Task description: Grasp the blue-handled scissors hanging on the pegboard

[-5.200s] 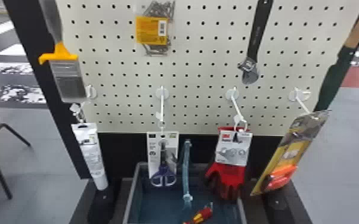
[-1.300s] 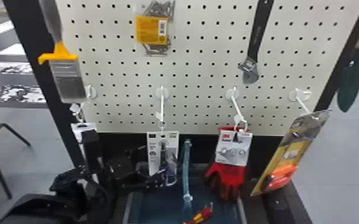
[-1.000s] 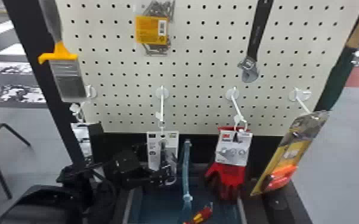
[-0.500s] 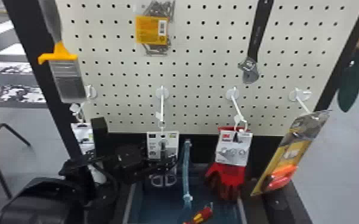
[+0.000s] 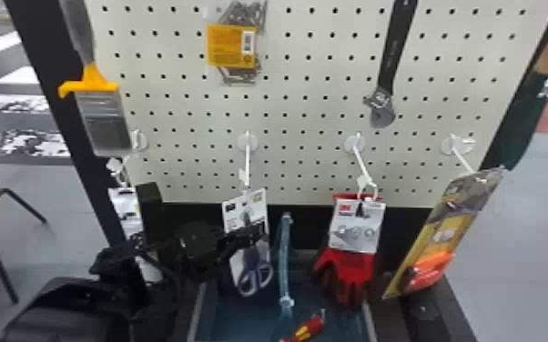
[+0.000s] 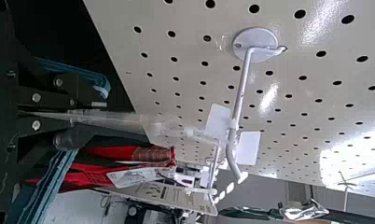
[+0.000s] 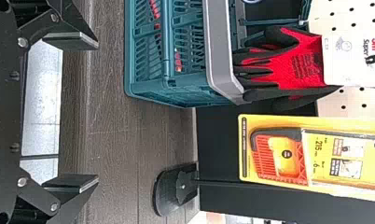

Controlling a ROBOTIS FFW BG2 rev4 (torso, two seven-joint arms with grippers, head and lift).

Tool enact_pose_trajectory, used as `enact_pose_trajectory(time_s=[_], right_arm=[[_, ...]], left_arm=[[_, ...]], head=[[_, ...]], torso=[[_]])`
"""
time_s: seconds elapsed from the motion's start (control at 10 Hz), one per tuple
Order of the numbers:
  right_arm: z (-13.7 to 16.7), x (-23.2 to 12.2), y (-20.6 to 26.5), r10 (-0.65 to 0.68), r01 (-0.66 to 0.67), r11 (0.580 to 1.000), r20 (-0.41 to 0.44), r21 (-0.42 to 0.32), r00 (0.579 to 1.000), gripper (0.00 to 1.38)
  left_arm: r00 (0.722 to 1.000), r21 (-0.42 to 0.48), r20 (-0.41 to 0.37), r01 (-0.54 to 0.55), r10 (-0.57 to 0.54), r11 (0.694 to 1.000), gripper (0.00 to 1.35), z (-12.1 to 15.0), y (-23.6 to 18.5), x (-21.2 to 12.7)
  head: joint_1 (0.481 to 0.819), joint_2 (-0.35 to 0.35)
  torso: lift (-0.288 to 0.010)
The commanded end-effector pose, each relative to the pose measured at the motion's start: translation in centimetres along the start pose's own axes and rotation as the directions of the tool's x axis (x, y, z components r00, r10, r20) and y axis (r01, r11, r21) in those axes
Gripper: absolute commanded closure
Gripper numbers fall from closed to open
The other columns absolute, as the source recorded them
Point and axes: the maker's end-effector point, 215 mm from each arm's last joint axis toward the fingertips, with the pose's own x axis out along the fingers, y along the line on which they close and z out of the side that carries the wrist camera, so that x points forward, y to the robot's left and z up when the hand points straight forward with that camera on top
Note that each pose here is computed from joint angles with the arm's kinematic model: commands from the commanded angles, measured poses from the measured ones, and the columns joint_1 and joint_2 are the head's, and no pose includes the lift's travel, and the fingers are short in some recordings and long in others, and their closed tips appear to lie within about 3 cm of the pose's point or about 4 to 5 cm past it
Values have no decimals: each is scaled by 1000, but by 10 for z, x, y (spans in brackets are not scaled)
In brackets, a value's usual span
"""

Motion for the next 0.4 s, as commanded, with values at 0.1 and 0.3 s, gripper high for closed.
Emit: enact_pose_trajectory(time_s=[0.1,0.3], right_arm=[[0,1,0,0,0,1000,2,0,1000,272],[0,2,1,2,-2,1000,2,0,1000,272]], left_arm=[[1000,0,-2,7,-7,1000,1182,-1,-2,2],[1000,-4,0,8,-8,1000,1182,0,-3,2]], head=[[549,0],[549,0]], torso=[[-100],[-100]])
